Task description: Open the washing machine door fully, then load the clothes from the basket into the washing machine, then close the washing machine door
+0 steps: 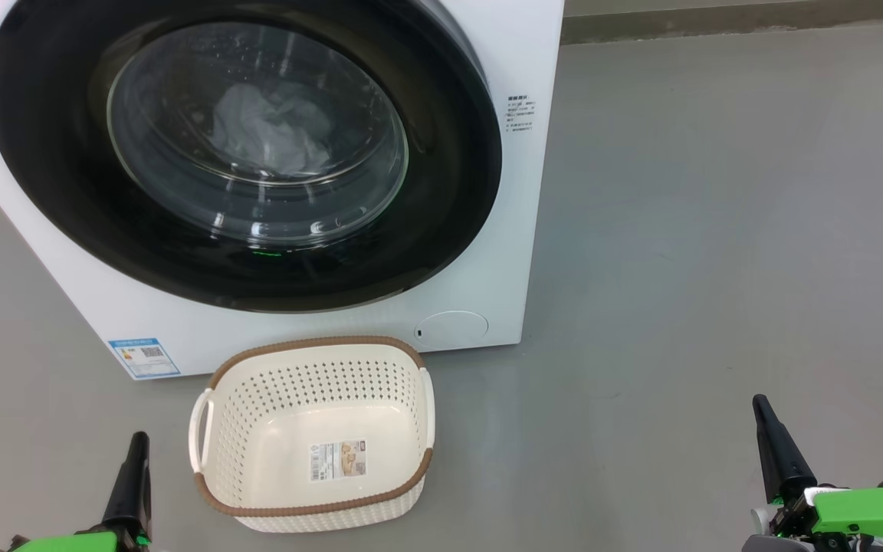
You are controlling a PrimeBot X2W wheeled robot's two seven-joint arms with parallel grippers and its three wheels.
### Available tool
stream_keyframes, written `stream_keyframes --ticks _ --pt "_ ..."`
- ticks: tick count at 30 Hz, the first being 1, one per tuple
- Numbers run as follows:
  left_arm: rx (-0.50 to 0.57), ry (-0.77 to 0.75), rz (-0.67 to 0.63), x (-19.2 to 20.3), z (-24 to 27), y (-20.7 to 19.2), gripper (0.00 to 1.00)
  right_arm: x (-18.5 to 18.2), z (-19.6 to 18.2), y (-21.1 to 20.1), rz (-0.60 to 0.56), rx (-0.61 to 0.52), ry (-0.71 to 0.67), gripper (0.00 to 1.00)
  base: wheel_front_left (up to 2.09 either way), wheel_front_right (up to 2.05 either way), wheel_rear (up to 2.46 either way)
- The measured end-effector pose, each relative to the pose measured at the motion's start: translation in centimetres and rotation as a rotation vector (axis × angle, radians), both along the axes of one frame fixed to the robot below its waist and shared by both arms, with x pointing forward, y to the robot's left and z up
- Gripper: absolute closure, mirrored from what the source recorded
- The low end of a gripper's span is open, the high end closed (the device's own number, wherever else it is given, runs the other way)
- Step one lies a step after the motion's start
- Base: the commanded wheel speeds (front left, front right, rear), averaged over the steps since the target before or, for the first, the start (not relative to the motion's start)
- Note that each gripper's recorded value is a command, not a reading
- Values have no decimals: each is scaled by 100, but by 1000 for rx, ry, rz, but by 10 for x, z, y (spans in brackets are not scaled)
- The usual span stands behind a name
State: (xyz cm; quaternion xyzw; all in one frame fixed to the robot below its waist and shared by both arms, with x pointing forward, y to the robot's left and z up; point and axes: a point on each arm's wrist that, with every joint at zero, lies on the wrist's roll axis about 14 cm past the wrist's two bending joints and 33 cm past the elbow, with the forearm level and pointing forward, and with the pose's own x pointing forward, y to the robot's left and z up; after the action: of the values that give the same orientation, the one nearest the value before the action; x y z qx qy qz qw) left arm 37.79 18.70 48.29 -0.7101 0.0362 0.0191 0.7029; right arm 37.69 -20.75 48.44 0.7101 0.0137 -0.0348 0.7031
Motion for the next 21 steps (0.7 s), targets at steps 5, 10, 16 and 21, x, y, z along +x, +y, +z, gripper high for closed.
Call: stream_keyframes --ticks 5,10,16,21 --pt "0 0 0 0 0 0 100 0 0 0 -1 0 0 100 0 0 0" --pt "-1 0 0 0 0 0 100 0 0 0 -1 1 0 100 0 0 0" --pt "-1 0 0 0 0 0 100 0 0 0 -2 1 0 100 0 0 0" --pt "-1 0 0 0 0 0 100 0 0 -1 -3 1 0 100 0 0 0"
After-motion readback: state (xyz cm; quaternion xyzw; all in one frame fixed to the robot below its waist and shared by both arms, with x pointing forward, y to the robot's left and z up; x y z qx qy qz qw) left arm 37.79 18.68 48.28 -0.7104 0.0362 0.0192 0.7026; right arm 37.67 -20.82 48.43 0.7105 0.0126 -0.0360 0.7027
